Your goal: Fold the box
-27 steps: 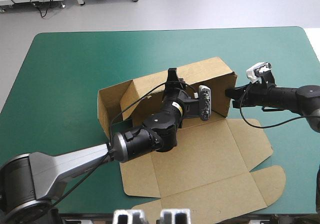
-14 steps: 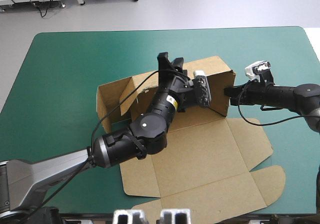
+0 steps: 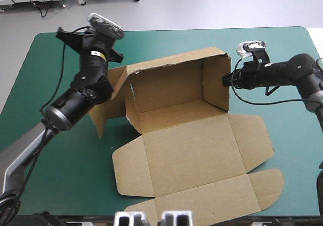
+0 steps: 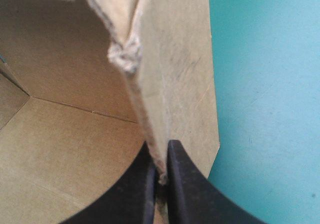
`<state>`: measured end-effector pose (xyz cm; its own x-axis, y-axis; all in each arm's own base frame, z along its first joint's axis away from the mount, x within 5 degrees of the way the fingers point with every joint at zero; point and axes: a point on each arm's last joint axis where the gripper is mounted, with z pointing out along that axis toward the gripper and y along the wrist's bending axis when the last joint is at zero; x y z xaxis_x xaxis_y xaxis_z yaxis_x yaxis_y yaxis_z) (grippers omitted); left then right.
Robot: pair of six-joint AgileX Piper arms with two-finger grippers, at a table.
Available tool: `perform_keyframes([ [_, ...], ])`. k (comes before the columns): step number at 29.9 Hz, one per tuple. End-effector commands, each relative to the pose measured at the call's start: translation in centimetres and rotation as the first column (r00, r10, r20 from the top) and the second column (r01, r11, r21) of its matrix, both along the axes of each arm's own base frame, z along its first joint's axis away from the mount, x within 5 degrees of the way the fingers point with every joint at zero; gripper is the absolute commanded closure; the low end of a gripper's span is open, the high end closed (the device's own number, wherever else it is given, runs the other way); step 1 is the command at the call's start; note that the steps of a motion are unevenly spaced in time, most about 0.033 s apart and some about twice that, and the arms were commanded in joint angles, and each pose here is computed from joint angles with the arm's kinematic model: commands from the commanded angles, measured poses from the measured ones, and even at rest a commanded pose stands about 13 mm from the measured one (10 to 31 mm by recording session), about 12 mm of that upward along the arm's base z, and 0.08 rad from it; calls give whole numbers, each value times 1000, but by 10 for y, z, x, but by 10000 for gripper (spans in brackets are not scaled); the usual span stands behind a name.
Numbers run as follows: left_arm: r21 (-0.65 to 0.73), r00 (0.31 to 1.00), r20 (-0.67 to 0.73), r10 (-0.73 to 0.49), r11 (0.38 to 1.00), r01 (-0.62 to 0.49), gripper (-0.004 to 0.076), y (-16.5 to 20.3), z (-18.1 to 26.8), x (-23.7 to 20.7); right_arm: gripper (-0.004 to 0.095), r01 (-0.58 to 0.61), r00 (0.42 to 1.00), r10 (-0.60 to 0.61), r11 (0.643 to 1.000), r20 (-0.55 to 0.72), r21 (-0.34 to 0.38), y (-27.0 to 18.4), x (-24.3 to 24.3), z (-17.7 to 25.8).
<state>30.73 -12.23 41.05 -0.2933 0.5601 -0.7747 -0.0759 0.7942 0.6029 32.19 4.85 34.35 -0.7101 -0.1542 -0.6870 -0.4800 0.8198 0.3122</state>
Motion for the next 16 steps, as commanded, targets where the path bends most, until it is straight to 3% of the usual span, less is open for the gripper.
perform_keyframes([
  [1, -135, 994, 93, 64, 989, -51, 729, 37, 33, -8, 911, 67, 998, -67, 998, -19, 2, 3, -4, 43],
  [5, -259, 990, 73, 122, 961, -99, 729, 67, 37, -11, 911, 49, 973, -65, 996, -221, -77, 3, 2, 39],
  [11, -291, 993, -27, 119, 949, -121, 729, 80, 32, -14, 911, 59, 951, -76, 996, -300, -67, 4, 30, 11],
  [16, -366, 992, -118, 46, 927, -87, 729, 73, 23, -15, 905, -47, 942, 12, 994, -337, -96, 5, 56, -31],
])
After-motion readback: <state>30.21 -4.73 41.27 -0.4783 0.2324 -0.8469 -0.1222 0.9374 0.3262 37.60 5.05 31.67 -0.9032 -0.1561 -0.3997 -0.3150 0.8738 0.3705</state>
